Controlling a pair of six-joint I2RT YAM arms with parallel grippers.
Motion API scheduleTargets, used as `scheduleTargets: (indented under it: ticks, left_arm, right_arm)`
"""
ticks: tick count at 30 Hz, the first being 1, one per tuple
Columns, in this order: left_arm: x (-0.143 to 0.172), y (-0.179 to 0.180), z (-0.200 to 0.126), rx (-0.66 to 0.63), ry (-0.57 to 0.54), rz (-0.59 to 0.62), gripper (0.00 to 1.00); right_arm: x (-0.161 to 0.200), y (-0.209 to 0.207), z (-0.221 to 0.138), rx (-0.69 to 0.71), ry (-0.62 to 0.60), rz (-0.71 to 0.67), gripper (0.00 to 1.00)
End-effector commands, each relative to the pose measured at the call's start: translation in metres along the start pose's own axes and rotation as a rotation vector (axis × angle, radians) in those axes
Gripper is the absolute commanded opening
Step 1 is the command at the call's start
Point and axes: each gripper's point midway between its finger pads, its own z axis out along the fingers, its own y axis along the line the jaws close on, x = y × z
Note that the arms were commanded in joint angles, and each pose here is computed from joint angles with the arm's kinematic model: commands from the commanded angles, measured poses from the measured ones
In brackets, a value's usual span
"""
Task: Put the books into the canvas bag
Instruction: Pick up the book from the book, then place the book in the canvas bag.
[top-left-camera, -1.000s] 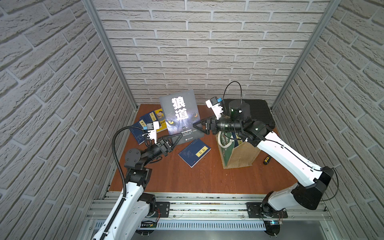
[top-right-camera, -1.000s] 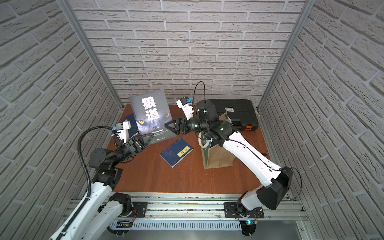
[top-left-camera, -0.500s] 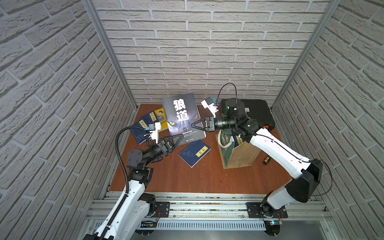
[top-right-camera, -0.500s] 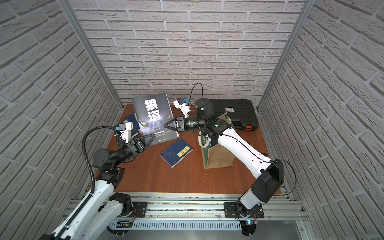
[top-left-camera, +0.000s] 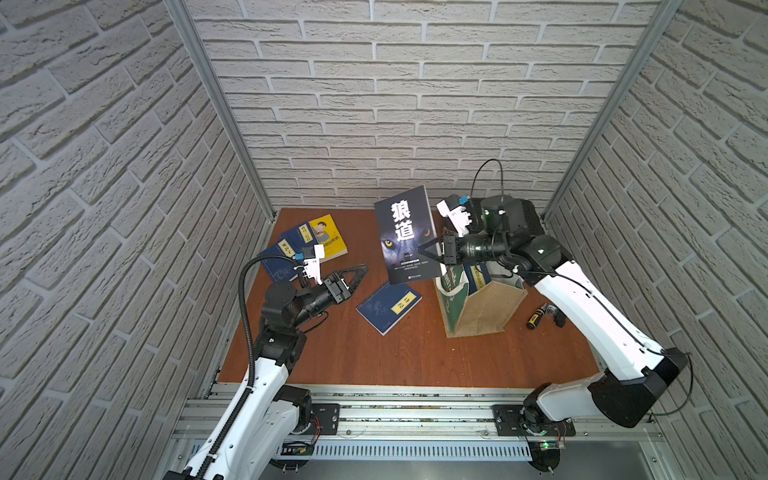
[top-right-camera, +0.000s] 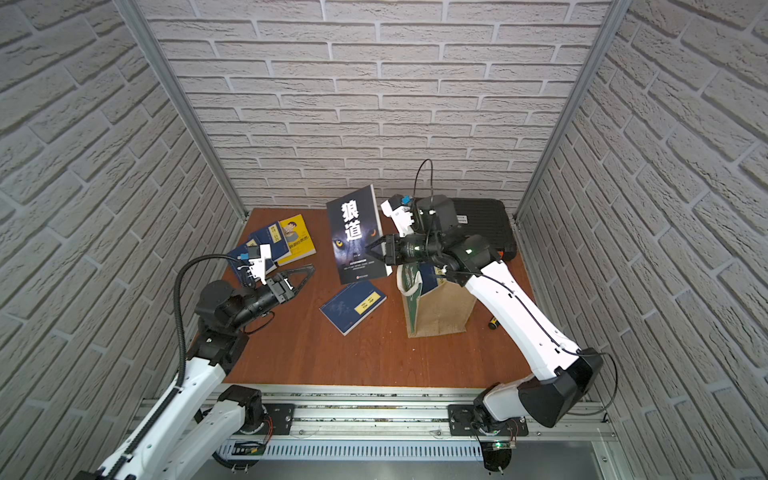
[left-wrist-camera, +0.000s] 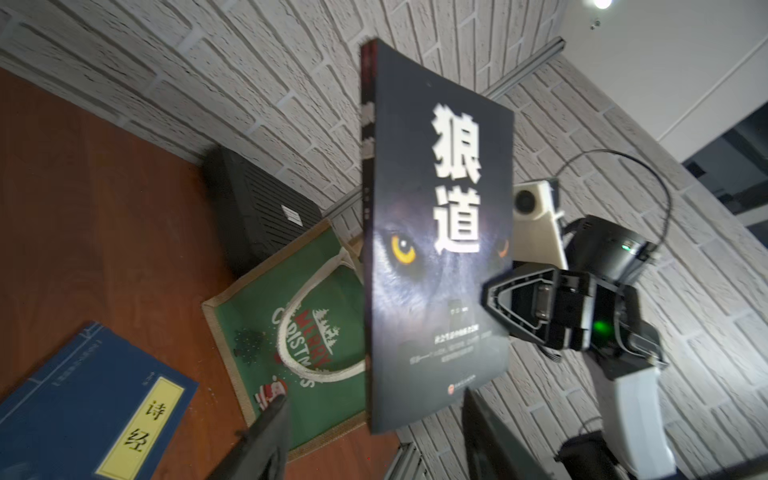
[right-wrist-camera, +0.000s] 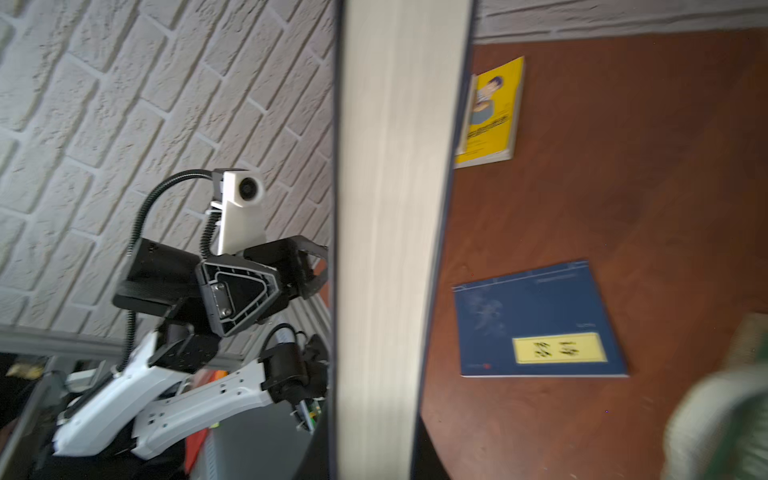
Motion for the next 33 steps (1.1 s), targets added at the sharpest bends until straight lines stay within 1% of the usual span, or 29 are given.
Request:
scheduleTargets:
  ticks: [1, 3, 5, 6, 7, 8, 10, 11, 13, 16, 20, 23, 25, 27, 29, 30, 33]
  left_arm:
    - [0.013, 0.015, 0.016, -0.187, 0.054, 0.105, 0.63]
    - [0.025, 0.010, 0.035, -0.245, 0.107, 0.178, 0.64]
    - [0.034, 0.001, 0.062, -0.270, 0.158, 0.235, 0.64]
    - [0.038, -0.005, 0.073, -0.275, 0.179, 0.257, 0.65]
    - [0.041, -0.011, 0.088, -0.287, 0.199, 0.283, 0.69]
    - [0.045, -0.021, 0.102, -0.284, 0.221, 0.321, 0.73]
    - [0.056, -0.042, 0.130, -0.264, 0.264, 0.412, 0.78]
    - [0.064, -0.051, 0.143, -0.258, 0.289, 0.453, 0.80]
    - [0.073, -0.061, 0.165, -0.262, 0.323, 0.483, 0.81]
    - [0.080, -0.051, 0.188, -0.331, 0.362, 0.496, 0.81]
    - [0.098, -0.027, 0.208, -0.399, 0.422, 0.463, 0.81]
    - [0.112, -0.011, 0.214, -0.429, 0.458, 0.439, 0.82]
    - [0.120, -0.002, 0.214, -0.445, 0.485, 0.430, 0.84]
    - [0.124, 0.005, 0.210, -0.467, 0.505, 0.431, 0.84]
    - [0.124, 0.012, 0.206, -0.489, 0.507, 0.434, 0.80]
    - [0.123, 0.014, 0.204, -0.492, 0.506, 0.429, 0.76]
    - [0.119, 0.020, 0.198, -0.504, 0.504, 0.407, 0.62]
  right_arm:
    - [-0.028, -0.021, -0.069, 0.281, -0.177, -0.166, 0.06]
    - [-0.029, -0.044, -0.089, 0.420, -0.197, -0.173, 0.06]
    - [-0.031, -0.062, -0.107, 0.536, -0.207, -0.178, 0.06]
    - [-0.030, -0.068, -0.113, 0.577, -0.203, -0.182, 0.06]
    - [-0.030, -0.075, -0.121, 0.626, -0.198, -0.187, 0.06]
    - [-0.027, -0.082, -0.127, 0.678, -0.182, -0.191, 0.06]
    - [-0.021, -0.097, -0.135, 0.766, -0.146, -0.195, 0.06]
    - [-0.016, -0.103, -0.137, 0.794, -0.123, -0.197, 0.06]
    - [-0.006, -0.113, -0.136, 0.822, -0.074, -0.194, 0.06]
    - [0.012, -0.124, -0.125, 0.813, 0.010, -0.173, 0.06]
    - [0.036, -0.125, -0.105, 0.732, 0.121, -0.128, 0.06]
    - [0.053, -0.121, -0.093, 0.659, 0.190, -0.100, 0.06]
    - [0.067, -0.118, -0.086, 0.611, 0.259, -0.087, 0.06]
    - [0.081, -0.118, -0.083, 0.586, 0.327, -0.069, 0.06]
    - [0.093, -0.118, -0.082, 0.571, 0.386, -0.050, 0.05]
    - [0.098, -0.117, -0.081, 0.562, 0.408, -0.042, 0.06]
    - [0.104, -0.115, -0.082, 0.549, 0.429, -0.022, 0.06]
